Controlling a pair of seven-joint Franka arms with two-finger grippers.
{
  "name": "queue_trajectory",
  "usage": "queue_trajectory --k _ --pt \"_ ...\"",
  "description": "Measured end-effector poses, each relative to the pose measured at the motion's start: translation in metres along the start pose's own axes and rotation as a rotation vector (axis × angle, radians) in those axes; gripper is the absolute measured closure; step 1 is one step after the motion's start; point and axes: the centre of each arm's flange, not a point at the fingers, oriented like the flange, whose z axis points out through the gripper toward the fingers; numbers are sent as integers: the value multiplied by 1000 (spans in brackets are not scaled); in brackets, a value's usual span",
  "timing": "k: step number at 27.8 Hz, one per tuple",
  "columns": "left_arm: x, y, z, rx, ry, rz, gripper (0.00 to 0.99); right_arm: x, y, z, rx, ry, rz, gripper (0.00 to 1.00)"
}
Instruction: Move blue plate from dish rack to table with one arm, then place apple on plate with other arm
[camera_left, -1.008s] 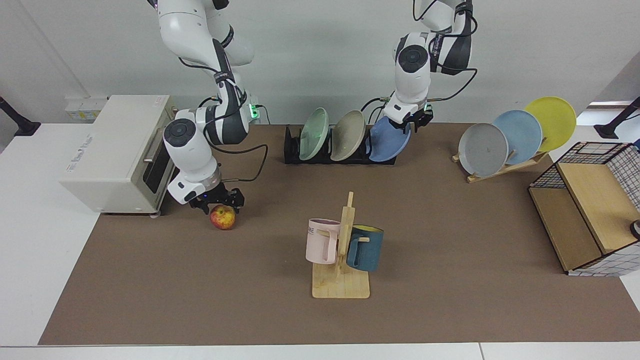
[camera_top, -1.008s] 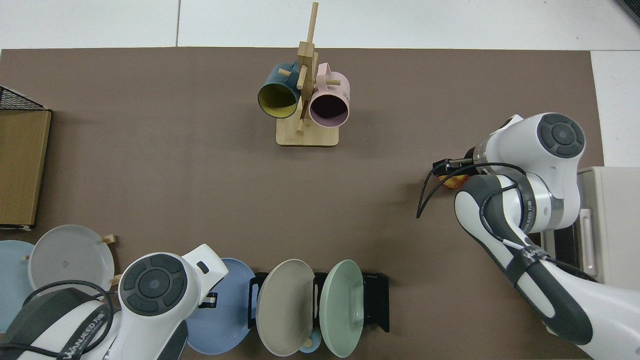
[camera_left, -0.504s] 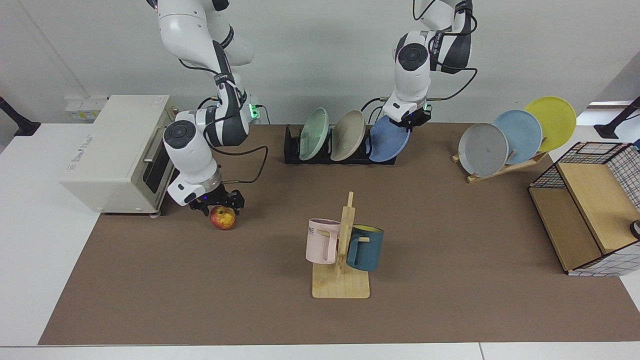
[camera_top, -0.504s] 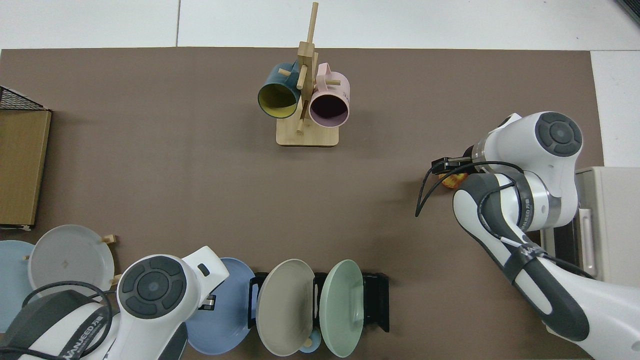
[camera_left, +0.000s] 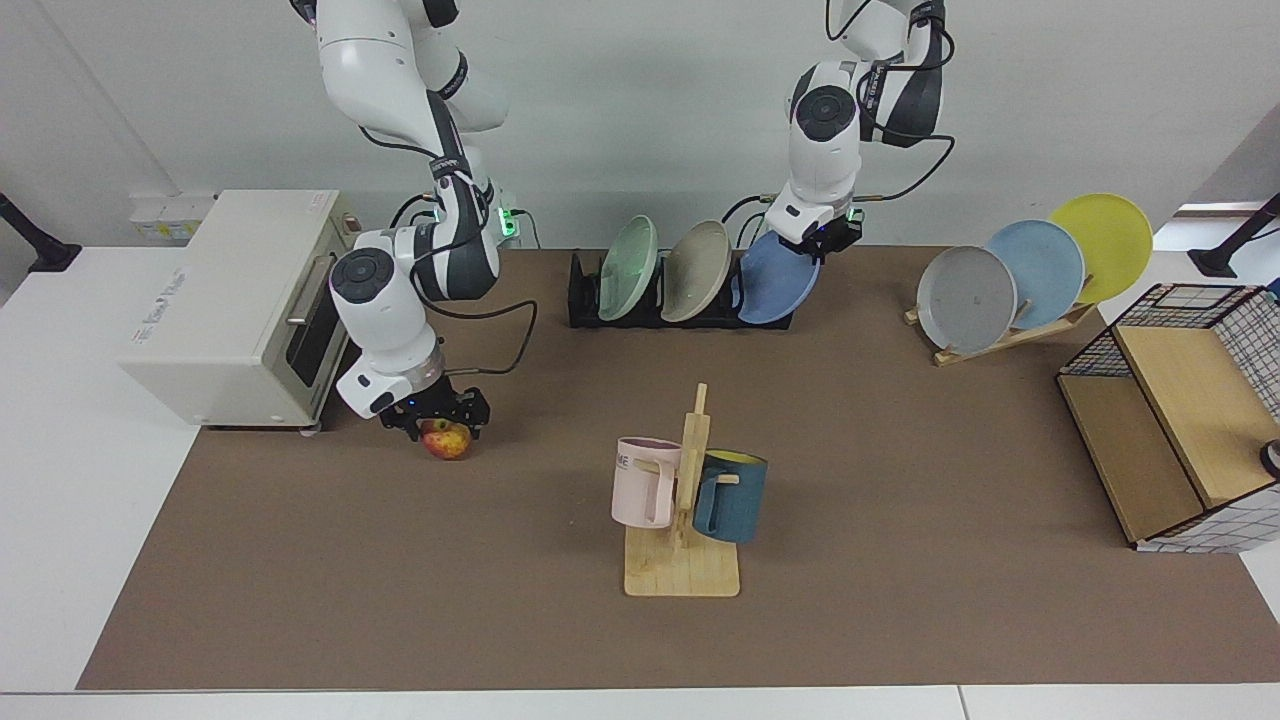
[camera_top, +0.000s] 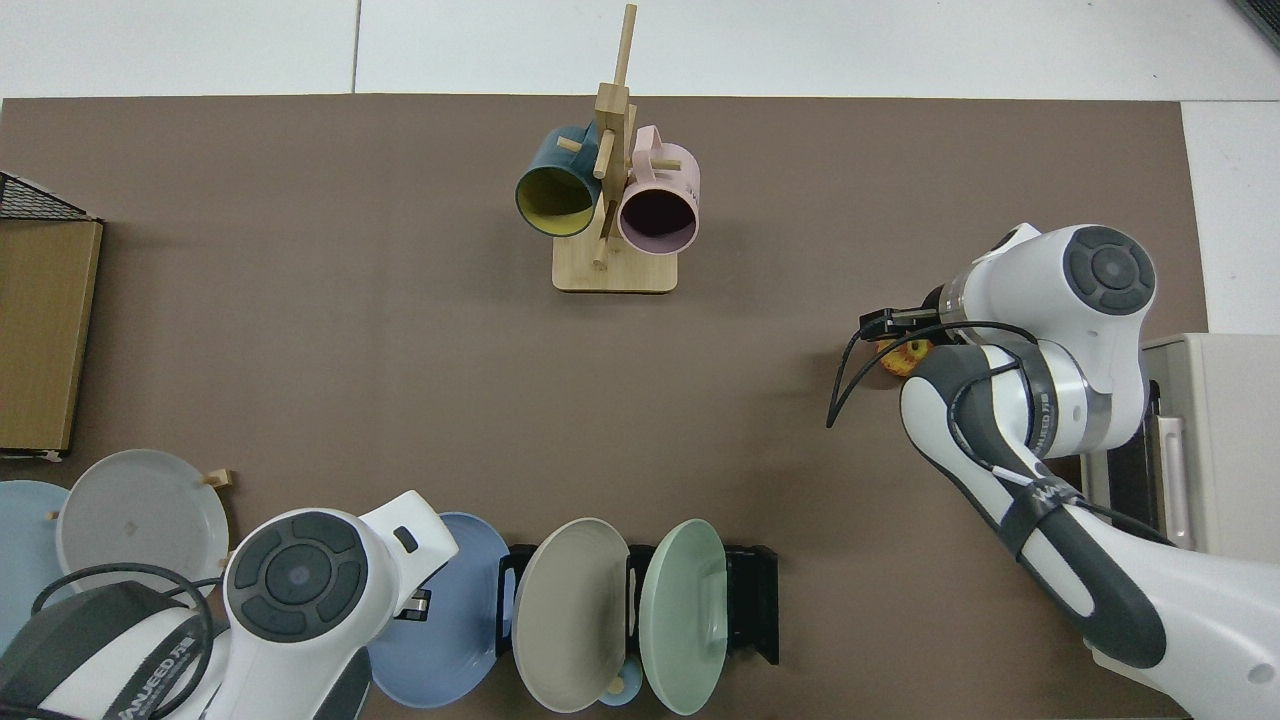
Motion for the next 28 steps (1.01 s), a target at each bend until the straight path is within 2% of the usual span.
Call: queue_trajectory --k 7,15,19,24,28 --pt "-8 -8 -43 20 -23 -12 934 1 2 0 -1 1 3 0" --pt "-22 -6 -91 96 13 -39 934 2 2 2 -1 -2 4 0" --pt "-25 -12 -118 90 52 -56 934 2 3 4 -1 -4 5 0" --pt "-17 -41 -136 57 72 -56 934 2 4 5 -1 -7 7 4" --pt "3 -75 -142 23 82 -49 934 2 5 6 -2 -8 8 154"
